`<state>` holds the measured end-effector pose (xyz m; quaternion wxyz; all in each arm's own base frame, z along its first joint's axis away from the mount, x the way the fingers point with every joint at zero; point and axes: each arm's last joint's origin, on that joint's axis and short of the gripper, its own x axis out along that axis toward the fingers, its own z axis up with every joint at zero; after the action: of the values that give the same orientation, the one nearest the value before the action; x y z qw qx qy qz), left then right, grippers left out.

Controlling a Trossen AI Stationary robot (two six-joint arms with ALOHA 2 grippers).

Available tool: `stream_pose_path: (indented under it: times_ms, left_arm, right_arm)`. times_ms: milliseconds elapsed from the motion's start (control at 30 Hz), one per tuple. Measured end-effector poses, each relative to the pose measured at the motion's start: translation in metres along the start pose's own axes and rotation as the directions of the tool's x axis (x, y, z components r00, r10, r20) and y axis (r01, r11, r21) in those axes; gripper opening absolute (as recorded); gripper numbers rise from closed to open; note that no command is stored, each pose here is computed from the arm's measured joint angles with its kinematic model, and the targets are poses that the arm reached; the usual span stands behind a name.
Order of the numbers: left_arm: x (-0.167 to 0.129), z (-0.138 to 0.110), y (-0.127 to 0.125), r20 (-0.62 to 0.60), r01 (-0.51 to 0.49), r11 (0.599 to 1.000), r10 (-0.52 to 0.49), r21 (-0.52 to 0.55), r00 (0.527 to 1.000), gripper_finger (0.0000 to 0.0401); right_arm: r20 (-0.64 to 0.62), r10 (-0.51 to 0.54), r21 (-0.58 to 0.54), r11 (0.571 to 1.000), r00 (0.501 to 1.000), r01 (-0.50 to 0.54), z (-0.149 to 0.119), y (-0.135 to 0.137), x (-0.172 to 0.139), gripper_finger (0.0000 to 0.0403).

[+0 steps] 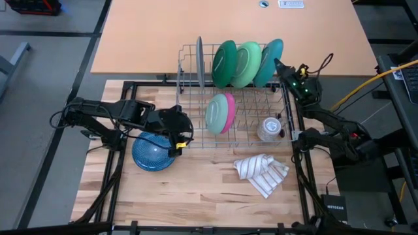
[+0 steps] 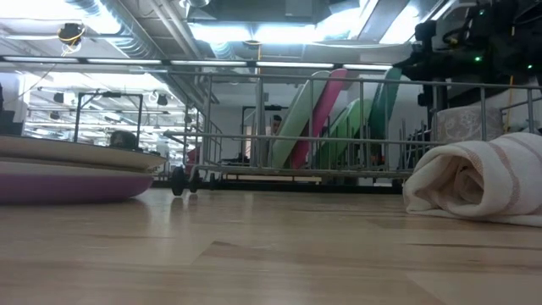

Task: Sort dishes
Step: Put the blue plate in the dish rack

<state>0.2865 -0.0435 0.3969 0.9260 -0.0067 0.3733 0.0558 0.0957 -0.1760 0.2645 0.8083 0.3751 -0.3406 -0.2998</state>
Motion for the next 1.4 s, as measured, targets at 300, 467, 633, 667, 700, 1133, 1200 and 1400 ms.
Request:
stream_pose_path:
  times_ms: [300,467,633,667,700,1133,1200,1400]
  left_arm:
    - [0.000,0.000,0.000,0.000,0.000,1.000,0.000,0.001,1.000,0.0133]
    - [0.000,0.000,0.000,0.000,0.000,1.000,0.000,0.001,1.000,0.0133]
    - [0.000,0.000,0.000,0.000,0.000,1.000,0.000,-0.004,1.000,0.0133]
    - [0.000,0.000,0.000,0.000,0.000,1.000,0.000,-0.004,1.000,0.0133]
    - [0.000,0.000,0.000,0.000,0.000,1.000,0.000,-0.004,1.000,0.0133]
    - [0.000,0.000,0.000,0.000,0.000,1.000,0.000,-0.007,1.000,0.0133]
    - [0.000,0.000,0.000,0.000,0.000,1.000,0.000,-0.007,1.000,0.0133]
    - [0.000,0.000,0.000,0.000,0.000,1.000,0.000,-0.011,1.000,0.0133]
  right_arm:
    - [-0.063,0.165,-0.060,0.984,0.984,-0.169,0.002,0.013,-0.001,0.0008]
    - [-0.080,0.146,-0.102,0.983,0.986,-0.154,0.001,0.010,-0.001,0.0008]
    - [-0.114,0.076,-0.140,0.986,0.990,-0.092,-0.003,0.003,0.000,0.0008]
    - [-0.118,0.071,-0.150,0.985,0.991,-0.088,-0.003,0.003,0.000,0.0008]
    - [-0.120,0.066,-0.156,0.984,0.991,-0.085,-0.003,0.002,0.000,0.0008]
    - [-0.165,-0.027,-0.246,0.969,0.986,-0.014,-0.008,-0.006,-0.001,0.0011]
    - [-0.175,-0.024,-0.251,0.968,0.984,-0.021,-0.008,-0.006,-0.001,0.0013]
    - [-0.218,0.026,-0.253,0.964,0.976,-0.082,-0.009,-0.004,-0.001,0.0007]
